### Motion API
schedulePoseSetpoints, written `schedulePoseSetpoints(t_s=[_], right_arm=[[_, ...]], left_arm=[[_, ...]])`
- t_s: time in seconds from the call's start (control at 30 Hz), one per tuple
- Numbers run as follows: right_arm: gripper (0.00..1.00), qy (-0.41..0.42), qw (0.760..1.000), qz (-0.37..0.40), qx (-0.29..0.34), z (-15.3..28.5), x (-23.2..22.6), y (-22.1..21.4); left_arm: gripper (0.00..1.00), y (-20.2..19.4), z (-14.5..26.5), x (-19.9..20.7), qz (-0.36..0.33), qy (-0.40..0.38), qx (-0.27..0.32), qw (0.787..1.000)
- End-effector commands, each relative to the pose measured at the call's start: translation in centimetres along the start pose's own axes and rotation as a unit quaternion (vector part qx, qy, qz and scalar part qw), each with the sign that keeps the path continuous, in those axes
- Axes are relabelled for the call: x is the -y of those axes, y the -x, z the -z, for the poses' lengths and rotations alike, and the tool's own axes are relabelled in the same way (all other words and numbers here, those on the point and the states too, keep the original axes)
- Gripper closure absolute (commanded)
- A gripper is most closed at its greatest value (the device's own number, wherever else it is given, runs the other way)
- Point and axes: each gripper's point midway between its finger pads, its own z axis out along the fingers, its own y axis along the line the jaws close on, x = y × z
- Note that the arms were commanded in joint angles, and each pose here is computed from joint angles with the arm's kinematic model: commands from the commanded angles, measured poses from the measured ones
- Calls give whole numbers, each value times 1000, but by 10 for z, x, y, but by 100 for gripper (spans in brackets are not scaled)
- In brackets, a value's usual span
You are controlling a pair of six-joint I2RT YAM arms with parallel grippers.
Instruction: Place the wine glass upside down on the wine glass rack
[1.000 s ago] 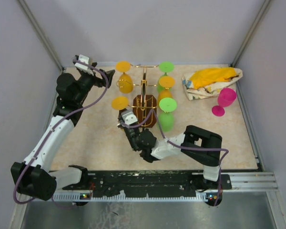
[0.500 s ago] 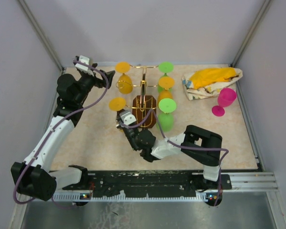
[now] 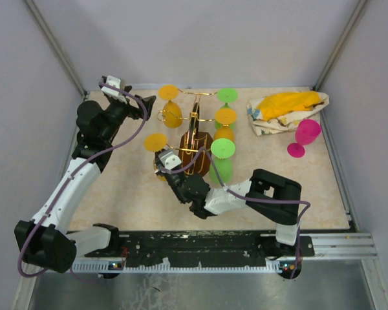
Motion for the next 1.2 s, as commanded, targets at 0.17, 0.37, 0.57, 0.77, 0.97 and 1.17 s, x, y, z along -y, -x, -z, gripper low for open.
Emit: schedulePoseSetpoints(t_s=[0.17, 0.37, 0.57, 0.77, 0.97, 1.17], right_arm=[[76, -10, 999, -25, 37, -7, -1, 31], [73, -1, 999, -26, 43, -8, -5, 34], [72, 12, 998, -26, 48, -9, -9, 36], [72, 29, 998, -26, 54, -9, -16, 38], [72, 54, 996, -28, 60, -8, -24, 41], [72, 50, 997, -26, 59, -2, -20, 42]], left_arm=[[1, 15, 3, 1, 0, -4, 25, 1000], [1, 15, 3, 1, 0, -5, 25, 1000], [1, 14, 3, 1, -1, -5, 24, 1000], [1, 13, 3, 1, -1, -3, 23, 1000], [1, 14, 4, 0, -2, -2, 24, 1000], [1, 13, 5, 1, 0, -2, 24, 1000]])
